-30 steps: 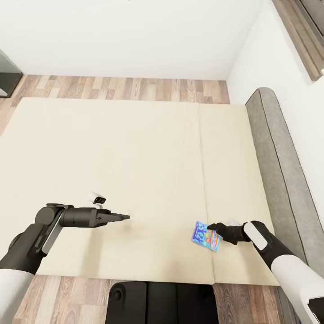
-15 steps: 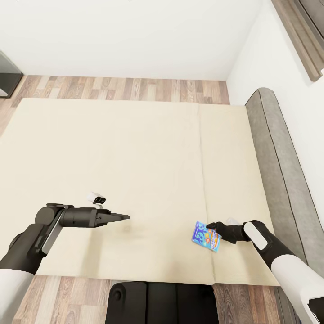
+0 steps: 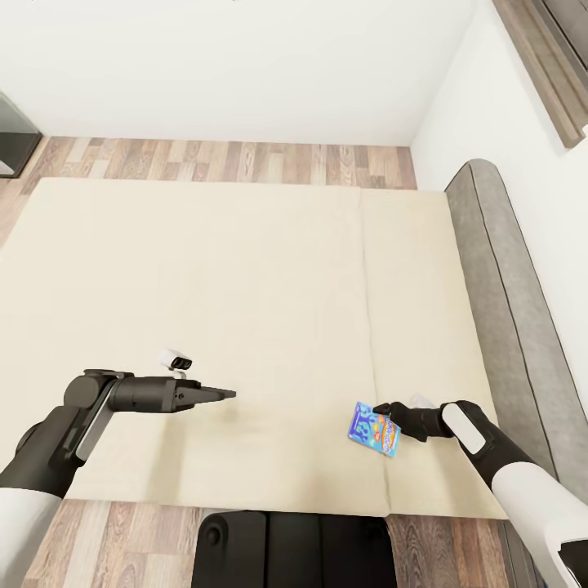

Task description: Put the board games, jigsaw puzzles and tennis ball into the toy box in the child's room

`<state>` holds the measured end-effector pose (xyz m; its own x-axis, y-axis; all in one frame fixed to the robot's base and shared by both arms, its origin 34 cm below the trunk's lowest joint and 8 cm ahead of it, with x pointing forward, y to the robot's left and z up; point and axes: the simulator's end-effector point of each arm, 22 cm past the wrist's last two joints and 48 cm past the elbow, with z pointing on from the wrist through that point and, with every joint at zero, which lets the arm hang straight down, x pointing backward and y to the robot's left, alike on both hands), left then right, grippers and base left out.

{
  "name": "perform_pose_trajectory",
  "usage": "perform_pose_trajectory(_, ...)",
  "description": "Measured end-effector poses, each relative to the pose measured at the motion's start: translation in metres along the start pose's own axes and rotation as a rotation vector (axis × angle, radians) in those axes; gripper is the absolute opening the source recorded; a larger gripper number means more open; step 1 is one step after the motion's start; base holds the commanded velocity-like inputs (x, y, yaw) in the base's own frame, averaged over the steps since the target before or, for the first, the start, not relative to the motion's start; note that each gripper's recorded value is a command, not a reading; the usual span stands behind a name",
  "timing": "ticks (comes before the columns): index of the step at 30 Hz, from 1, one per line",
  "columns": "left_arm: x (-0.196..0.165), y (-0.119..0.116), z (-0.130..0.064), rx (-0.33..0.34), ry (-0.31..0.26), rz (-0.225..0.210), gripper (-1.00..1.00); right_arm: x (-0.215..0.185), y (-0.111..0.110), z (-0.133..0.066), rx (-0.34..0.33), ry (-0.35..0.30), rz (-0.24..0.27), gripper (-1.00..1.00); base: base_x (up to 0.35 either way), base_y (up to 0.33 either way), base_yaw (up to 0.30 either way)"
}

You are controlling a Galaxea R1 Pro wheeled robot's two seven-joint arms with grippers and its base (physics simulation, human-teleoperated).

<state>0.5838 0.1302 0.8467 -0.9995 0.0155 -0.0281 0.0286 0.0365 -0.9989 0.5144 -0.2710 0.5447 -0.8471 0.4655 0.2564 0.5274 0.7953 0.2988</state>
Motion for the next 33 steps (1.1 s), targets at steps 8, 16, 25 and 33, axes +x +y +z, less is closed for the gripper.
perform_pose_trajectory(8, 0.0000, 0.0000, 0.0001, 0.000, 0.000, 0.000, 1.00, 0.0009, -0.0012, 0.0004, 0.002, 0.002, 0.001, 1.00, 0.000, 0.000, 0.000)
perform_pose_trajectory(16, 0.0000, 0.0000, 0.0000, 0.000, 0.000, 0.000, 1.00, 0.0012, -0.0013, 0.0007, 0.002, 0.002, 0.001, 1.00, 0.000, 0.000, 0.000)
perform_pose_trajectory(25, 0.0000, 0.0000, 0.0000, 0.000, 0.000, 0.000, 1.00, 0.0013, -0.0013, 0.0007, 0.002, 0.002, 0.001, 1.00, 0.000, 0.000, 0.000)
perform_pose_trajectory(33, 0.0000, 0.0000, 0.0001, 0.000, 0.000, 0.000, 1.00, 0.0012, -0.0009, 0.0007, 0.000, 0.002, 0.002, 1.00, 0.000, 0.000, 0.000)
